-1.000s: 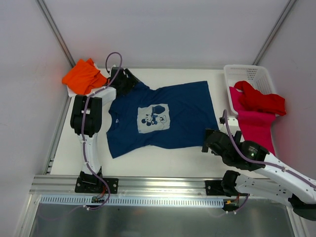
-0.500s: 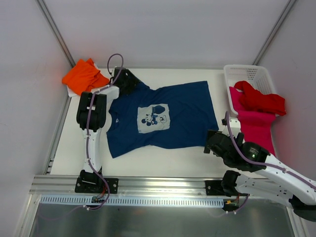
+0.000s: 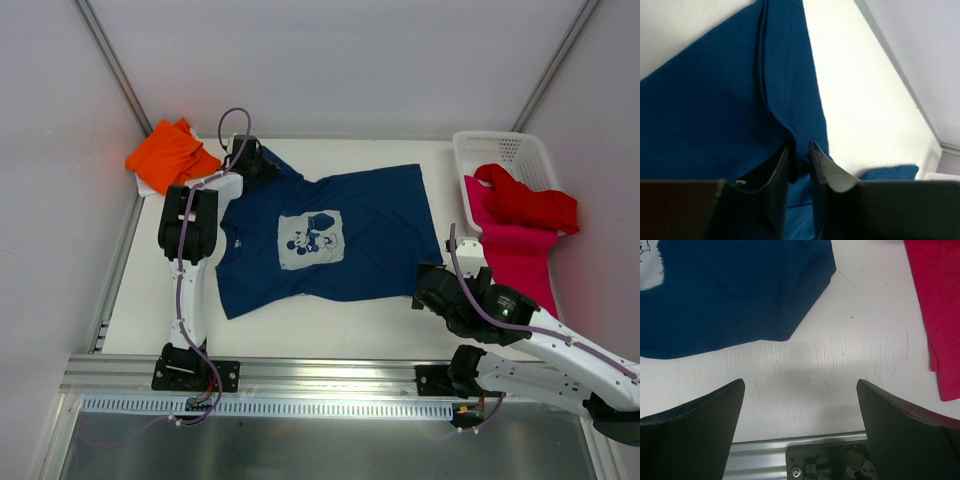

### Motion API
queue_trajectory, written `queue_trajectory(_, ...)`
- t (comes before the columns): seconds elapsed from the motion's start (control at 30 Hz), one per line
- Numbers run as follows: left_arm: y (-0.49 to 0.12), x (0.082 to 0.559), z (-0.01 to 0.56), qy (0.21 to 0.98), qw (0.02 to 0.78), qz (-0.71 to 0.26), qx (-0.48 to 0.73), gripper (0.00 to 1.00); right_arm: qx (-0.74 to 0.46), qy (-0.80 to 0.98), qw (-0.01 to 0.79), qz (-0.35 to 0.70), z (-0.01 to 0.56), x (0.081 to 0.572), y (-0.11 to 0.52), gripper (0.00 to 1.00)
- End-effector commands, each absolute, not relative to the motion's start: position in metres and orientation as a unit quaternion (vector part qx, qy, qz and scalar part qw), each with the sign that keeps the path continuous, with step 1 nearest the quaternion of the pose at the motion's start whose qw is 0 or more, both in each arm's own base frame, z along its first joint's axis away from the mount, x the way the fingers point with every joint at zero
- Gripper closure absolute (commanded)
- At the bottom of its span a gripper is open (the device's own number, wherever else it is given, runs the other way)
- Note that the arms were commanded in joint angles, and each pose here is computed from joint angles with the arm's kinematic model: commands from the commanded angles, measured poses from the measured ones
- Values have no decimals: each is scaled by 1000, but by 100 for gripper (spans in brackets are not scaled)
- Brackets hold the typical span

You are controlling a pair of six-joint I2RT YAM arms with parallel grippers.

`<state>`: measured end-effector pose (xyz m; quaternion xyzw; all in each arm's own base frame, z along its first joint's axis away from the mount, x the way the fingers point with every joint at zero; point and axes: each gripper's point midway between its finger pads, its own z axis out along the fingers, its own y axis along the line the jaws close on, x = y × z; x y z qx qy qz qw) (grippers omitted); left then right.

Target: Fold and stack the t-shirts

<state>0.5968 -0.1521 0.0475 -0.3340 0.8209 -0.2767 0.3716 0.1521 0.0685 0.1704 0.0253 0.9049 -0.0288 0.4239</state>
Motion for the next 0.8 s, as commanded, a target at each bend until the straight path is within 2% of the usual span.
queue_trajectory(0.0,-148,608,56,814,388,-274,-334,80,20,901,430,-53,169,153,61,1)
queue_trajectory(0.3,-147,610,58,814,393,-273,-330,99,23,901,429,-59,163,152,57,1)
queue_trajectory(0.77,-172,651,97,787,432,-341,-278,96,23,902,423,-79,155,153,56,1)
